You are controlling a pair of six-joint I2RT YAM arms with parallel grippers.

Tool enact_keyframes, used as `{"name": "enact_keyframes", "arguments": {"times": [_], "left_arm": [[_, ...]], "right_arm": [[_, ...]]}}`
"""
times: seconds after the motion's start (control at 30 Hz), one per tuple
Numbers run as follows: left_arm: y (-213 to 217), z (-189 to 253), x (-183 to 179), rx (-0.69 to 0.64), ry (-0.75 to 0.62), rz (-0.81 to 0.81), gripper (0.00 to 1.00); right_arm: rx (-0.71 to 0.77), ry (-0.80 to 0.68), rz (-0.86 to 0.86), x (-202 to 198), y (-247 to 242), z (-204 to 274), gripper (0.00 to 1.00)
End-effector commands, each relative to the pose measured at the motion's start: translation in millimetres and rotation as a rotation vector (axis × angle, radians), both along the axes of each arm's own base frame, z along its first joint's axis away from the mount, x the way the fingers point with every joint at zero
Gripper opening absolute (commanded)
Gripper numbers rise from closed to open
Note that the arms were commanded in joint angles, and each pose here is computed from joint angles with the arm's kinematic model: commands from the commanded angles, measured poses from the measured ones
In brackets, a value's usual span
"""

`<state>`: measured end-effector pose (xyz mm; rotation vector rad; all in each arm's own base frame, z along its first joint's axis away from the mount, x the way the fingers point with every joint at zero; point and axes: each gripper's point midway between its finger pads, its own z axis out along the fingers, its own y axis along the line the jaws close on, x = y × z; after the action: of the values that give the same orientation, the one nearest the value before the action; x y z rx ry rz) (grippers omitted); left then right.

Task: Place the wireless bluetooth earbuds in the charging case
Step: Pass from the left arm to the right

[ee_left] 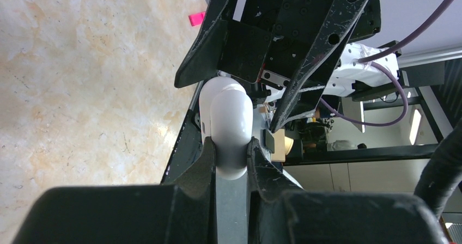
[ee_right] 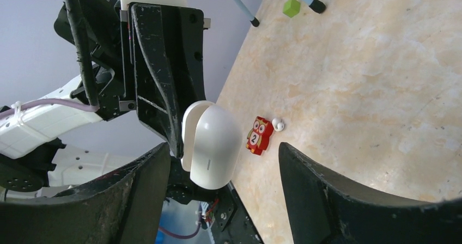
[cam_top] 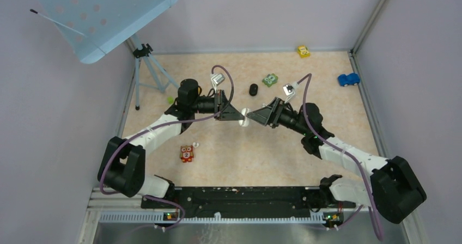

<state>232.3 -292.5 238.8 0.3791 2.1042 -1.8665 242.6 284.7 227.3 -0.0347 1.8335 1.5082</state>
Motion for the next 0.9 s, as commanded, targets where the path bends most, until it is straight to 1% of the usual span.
{"name": "enact_keyframes", "arguments": {"times": [0.0,0.27,0.43,0.63,0.73,0.83,0.87], "left_arm": [[0.4,30.9,-0.5,-0.053,-0.116,-0.019,0.0],[-0.6,29.3,1.7,-0.055,-0.114,-0.022,0.0],[-0.7,28.8,1.7,-0.054,-0.121,-0.021,0.0],[-0.3,30.4,2.2,-0.054,-0.135,-0.022,0.0],[-0.6,27.9,3.1,-0.044,-0.139,-0.019,0.0],[-0.6,28.0,3.1,-0.043,-0.141,-0.022,0.0],[-0.8,28.5,3.5,-0.044,-0.142,-0.021,0.0]], "right_arm": [[0.061,-0.048,0.024,-0.3,6.7,19.8,0.69],[0.129,0.012,0.056,-3.8,11.4,9.3,0.56],[0.157,0.057,0.08,-6.5,14.8,6.3,0.53],[0.164,0.057,0.09,-6.6,16.3,6.4,0.51],[0.156,0.093,0.097,-5.3,19.3,2.0,0.43],[0.173,0.099,0.105,-6.7,20.9,2.1,0.34],[0.179,0.098,0.106,-7.2,20.9,2.2,0.32]]}}
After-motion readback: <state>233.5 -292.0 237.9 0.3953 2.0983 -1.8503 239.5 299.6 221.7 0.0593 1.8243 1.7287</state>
